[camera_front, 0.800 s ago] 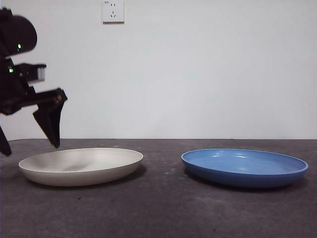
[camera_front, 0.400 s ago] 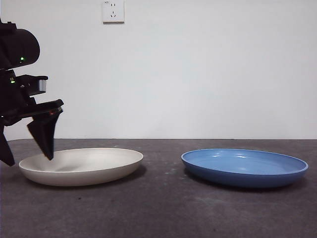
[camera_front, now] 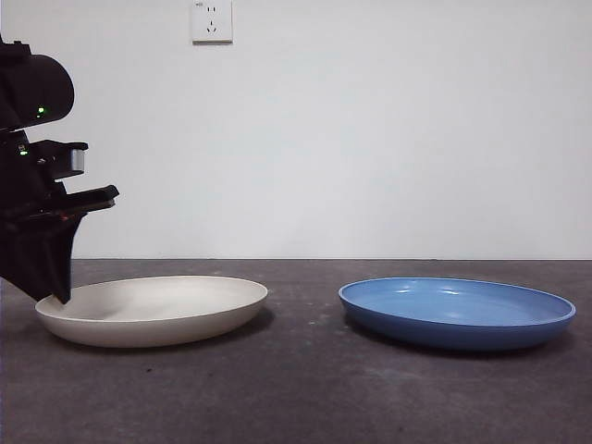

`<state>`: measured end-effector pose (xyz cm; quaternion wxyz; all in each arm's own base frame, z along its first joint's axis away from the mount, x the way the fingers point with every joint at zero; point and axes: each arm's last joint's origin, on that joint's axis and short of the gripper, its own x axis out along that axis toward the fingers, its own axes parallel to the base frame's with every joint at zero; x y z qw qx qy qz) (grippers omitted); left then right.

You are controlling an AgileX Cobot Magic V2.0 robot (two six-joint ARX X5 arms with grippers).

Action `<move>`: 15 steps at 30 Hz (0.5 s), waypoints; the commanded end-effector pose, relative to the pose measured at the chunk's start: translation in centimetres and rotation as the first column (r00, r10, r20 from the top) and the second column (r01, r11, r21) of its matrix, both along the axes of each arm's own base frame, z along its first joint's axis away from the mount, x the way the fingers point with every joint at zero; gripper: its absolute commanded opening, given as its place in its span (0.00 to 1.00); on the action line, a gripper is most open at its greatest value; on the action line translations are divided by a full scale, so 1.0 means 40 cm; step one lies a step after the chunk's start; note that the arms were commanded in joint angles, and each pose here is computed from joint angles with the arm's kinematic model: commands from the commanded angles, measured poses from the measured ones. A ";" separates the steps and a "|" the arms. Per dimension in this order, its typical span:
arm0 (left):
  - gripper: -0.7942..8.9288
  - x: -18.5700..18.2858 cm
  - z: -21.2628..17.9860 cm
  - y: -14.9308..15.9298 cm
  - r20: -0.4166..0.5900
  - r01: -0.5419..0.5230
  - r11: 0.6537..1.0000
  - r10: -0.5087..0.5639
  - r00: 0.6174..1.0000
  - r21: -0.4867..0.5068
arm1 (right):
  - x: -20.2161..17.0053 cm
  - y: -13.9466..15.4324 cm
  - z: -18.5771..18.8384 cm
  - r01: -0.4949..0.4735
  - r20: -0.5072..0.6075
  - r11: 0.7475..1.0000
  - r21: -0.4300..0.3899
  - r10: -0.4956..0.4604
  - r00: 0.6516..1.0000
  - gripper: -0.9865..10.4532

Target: Pick up the white plate, put it on the blue plate, put it on desk

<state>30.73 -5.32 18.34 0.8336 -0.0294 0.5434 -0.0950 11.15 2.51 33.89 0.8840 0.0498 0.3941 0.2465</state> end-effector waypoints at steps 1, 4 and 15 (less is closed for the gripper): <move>0.09 0.014 0.001 -0.003 0.007 -0.005 1.000 0.005 1.000 -0.002 | 0.002 0.002 0.013 -0.001 0.014 1.000 0.008 0.001 1.000 0.49; 0.09 0.014 0.001 -0.003 0.008 -0.006 1.000 0.007 1.000 -0.002 | 0.002 0.002 0.013 -0.001 0.014 1.000 0.008 0.001 1.000 0.49; 0.09 0.014 0.034 0.006 0.042 -0.060 0.998 0.061 0.997 -0.032 | 0.002 0.002 0.013 0.000 0.014 1.000 0.008 0.000 1.000 0.49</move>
